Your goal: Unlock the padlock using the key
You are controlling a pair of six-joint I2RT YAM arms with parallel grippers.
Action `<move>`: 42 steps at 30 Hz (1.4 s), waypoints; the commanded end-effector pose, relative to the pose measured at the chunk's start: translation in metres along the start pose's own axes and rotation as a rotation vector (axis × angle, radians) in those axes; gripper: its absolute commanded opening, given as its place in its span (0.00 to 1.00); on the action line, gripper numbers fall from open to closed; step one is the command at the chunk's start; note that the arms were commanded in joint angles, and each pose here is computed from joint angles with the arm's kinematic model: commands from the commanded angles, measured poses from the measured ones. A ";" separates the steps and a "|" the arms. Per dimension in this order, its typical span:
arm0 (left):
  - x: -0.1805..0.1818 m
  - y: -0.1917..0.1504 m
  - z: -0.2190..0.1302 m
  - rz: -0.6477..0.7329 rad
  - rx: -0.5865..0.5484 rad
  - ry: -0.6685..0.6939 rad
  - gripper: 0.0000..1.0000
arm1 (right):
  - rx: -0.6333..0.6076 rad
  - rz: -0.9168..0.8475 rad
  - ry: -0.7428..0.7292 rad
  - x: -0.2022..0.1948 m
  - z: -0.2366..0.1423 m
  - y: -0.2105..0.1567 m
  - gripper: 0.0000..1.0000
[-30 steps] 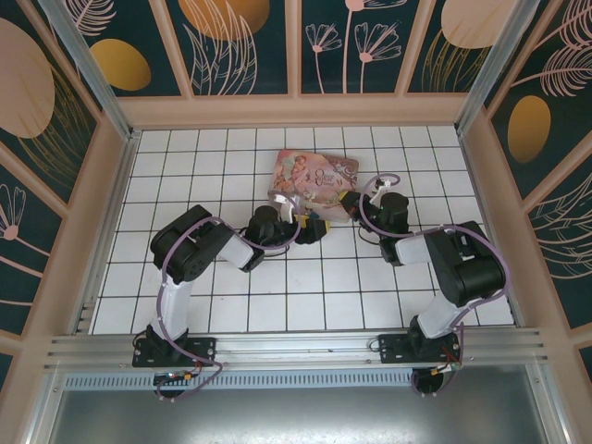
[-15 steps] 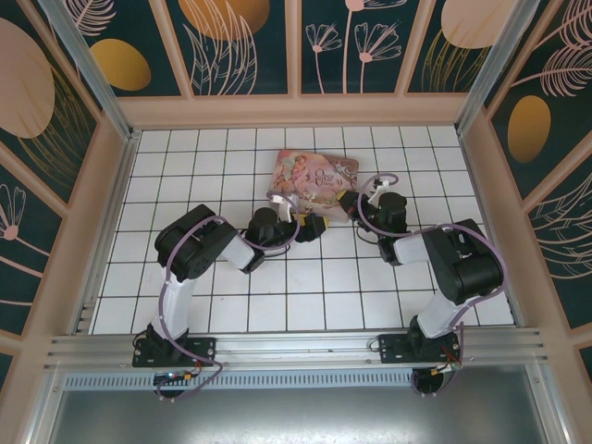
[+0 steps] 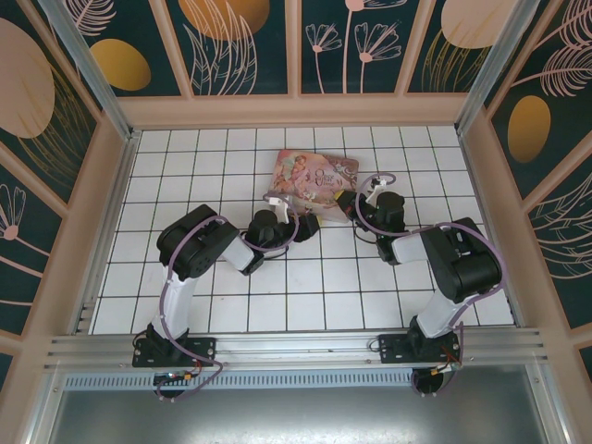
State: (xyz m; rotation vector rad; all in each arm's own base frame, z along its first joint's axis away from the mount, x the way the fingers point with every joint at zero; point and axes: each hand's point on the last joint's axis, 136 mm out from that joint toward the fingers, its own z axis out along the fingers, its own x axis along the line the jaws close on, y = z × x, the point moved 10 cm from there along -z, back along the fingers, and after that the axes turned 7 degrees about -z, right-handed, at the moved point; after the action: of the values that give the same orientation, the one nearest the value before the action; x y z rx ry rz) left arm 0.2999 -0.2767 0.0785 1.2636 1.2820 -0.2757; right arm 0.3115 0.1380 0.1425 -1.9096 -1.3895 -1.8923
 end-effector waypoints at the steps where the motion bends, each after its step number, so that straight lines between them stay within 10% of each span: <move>1: 0.008 -0.003 0.001 0.007 0.000 0.033 0.57 | 0.025 0.012 -0.001 -0.002 0.006 -0.005 0.00; 42: 0.001 0.009 0.001 -0.026 0.030 0.042 0.00 | 0.026 -0.037 0.024 0.032 0.001 0.001 0.00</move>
State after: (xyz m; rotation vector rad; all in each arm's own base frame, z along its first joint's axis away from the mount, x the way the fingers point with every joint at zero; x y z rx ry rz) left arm 0.3088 -0.2771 0.0742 1.2966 1.3393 -0.2470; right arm 0.3087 0.1492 0.1495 -1.8927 -1.4158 -1.8535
